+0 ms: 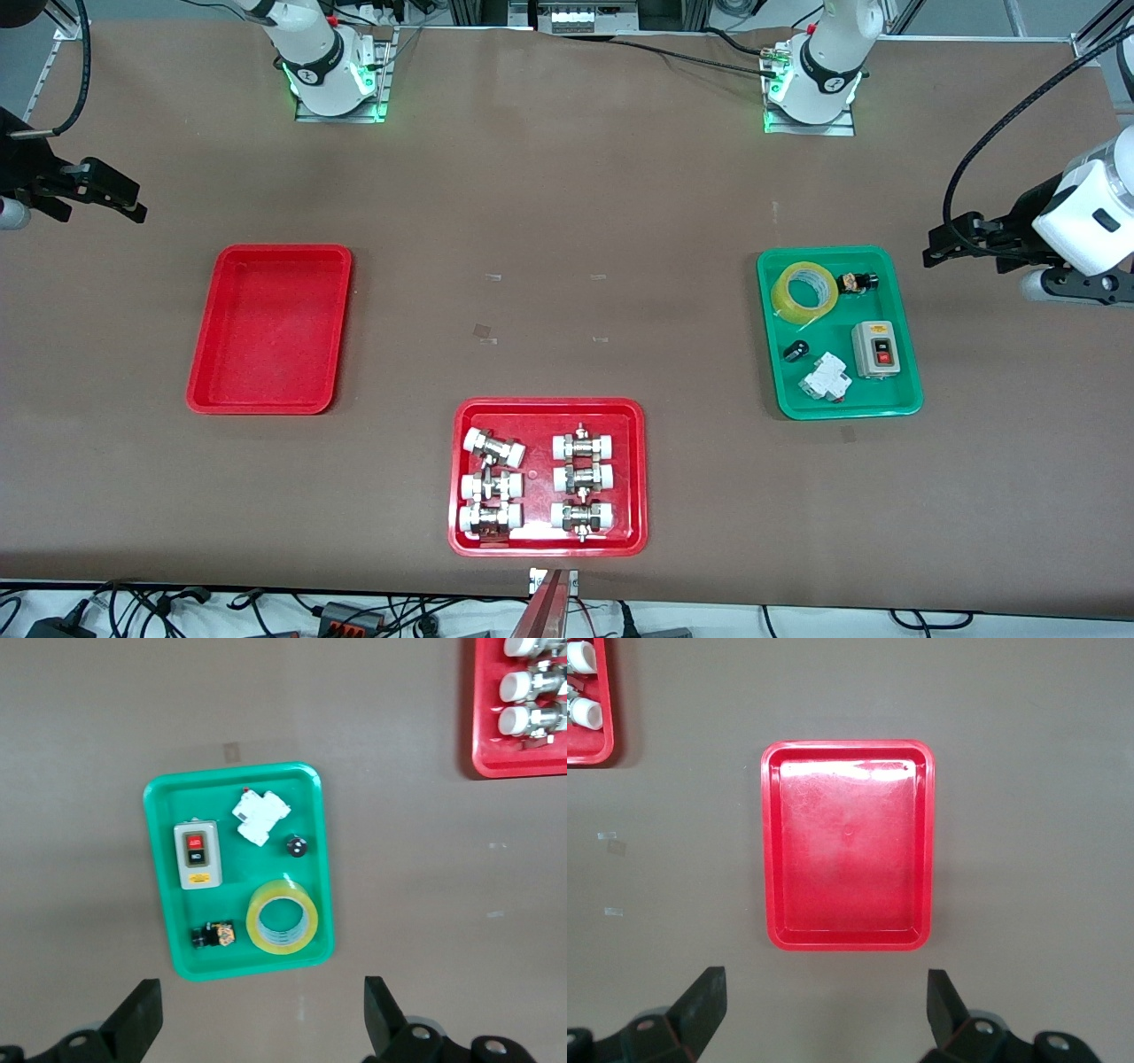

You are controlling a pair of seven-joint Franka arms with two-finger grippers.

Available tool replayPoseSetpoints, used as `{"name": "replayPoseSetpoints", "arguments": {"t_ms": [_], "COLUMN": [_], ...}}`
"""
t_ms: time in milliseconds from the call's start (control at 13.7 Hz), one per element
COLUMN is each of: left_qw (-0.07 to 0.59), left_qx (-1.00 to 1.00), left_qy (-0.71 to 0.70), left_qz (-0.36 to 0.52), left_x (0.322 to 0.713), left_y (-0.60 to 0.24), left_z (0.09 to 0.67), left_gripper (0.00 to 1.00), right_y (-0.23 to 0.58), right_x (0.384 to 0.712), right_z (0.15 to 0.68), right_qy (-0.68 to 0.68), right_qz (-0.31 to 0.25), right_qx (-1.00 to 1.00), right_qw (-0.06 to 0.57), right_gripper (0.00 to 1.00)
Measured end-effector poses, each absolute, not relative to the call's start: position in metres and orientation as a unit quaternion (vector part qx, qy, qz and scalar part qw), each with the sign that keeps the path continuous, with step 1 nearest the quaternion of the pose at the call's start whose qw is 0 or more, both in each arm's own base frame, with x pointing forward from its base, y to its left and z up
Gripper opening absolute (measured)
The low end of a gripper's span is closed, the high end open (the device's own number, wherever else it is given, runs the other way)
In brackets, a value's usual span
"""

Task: Left arm passes tape to right arm into tray
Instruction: 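Move the left gripper down over the yellow tape roll on the green tray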

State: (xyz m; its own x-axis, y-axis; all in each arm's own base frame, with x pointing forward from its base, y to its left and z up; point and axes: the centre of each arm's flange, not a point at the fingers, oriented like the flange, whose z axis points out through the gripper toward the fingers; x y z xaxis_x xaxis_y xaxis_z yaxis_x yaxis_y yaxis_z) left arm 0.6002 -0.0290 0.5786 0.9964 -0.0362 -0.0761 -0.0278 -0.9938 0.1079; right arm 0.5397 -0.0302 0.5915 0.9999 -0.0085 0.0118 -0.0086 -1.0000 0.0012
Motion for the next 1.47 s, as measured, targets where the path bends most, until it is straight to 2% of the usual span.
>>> {"name": "replayPoseSetpoints", "arguments": {"t_ms": [513,806,1245,1465], "left_qw": [0.057,0.06,0.069,0.068], "left_qx": [0.997,0.998,0.996,0.995], "left_qy": [-0.012,-0.006,0.032,0.039], "left_qz": [-0.042,-0.023,-0.057,-0.059], "left_x": [0.604,0.62,0.663,0.662], "left_y": [-0.024,-0.019,0.025,0.026], "left_z": [0.573,0.557,0.443,0.37], "left_gripper": [1.0,1.0,1.0,1.0], "right_y": [-0.026,-0.026,-0.027,-0.027], "right_x": [0.54,0.54,0.544,0.544], "right_z": [0.591,0.591,0.59,0.589], "right_qy": [-0.001,-0.001,-0.001,-0.001], "right_qz": [0.005,0.006,0.011,0.008], "right_qx": [1.0,1.0,1.0,1.0], "right_qw": [0.001,0.001,0.001,0.001], "right_gripper": [1.0,1.0,1.0,1.0]}}
